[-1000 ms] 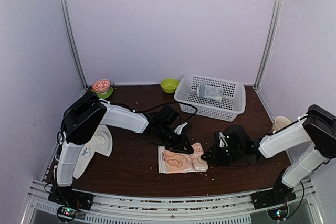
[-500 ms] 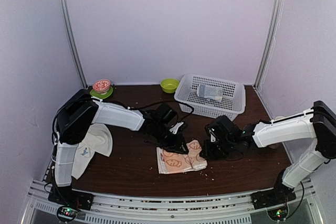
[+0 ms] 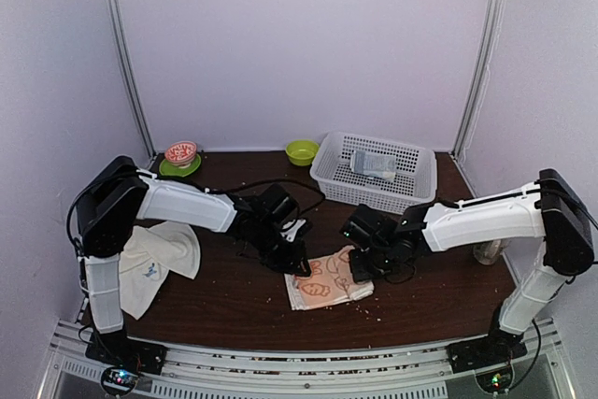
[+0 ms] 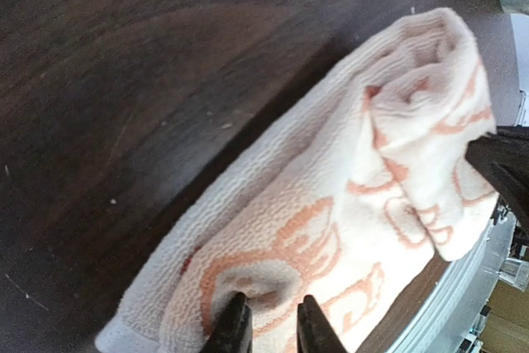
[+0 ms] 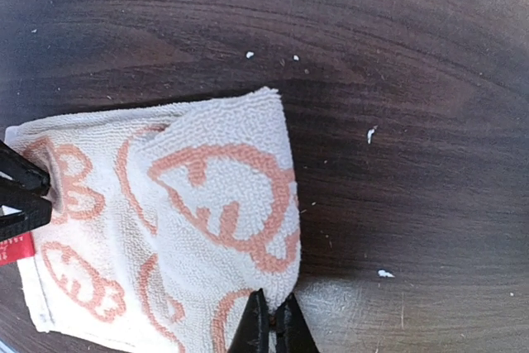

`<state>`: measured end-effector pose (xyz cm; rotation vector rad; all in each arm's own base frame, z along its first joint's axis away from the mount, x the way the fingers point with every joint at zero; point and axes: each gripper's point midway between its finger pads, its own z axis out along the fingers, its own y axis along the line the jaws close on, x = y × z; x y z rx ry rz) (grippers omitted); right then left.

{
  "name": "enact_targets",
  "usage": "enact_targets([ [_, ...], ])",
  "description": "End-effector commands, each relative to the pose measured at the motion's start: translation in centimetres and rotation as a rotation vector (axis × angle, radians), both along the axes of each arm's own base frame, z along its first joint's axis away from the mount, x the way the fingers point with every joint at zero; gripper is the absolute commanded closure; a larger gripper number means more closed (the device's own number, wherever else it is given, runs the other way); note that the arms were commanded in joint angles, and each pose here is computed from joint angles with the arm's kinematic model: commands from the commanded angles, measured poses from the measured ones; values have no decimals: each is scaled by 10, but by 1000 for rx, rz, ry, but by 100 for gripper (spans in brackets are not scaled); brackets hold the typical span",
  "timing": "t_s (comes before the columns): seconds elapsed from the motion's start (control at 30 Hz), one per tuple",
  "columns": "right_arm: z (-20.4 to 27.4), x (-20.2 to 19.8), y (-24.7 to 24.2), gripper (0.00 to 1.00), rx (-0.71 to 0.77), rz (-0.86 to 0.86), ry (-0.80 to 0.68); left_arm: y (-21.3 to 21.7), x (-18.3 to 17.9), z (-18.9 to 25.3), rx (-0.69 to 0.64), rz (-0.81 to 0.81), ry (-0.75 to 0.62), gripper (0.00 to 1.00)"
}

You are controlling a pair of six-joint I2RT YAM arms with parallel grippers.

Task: Roll the towels
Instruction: Roll the towel at the center of the board.

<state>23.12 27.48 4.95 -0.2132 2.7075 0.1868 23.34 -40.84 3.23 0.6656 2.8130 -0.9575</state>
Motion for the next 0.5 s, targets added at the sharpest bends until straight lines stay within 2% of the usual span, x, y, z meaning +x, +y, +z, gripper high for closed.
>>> enact_targets([
  [0.0,11,7,-5,100,-100,0,-56,9,2,-19,37,13,-2,80],
  [0.47,16,-1,39,100,-82,78,-53,15,-7,-30,28,10,19,82],
])
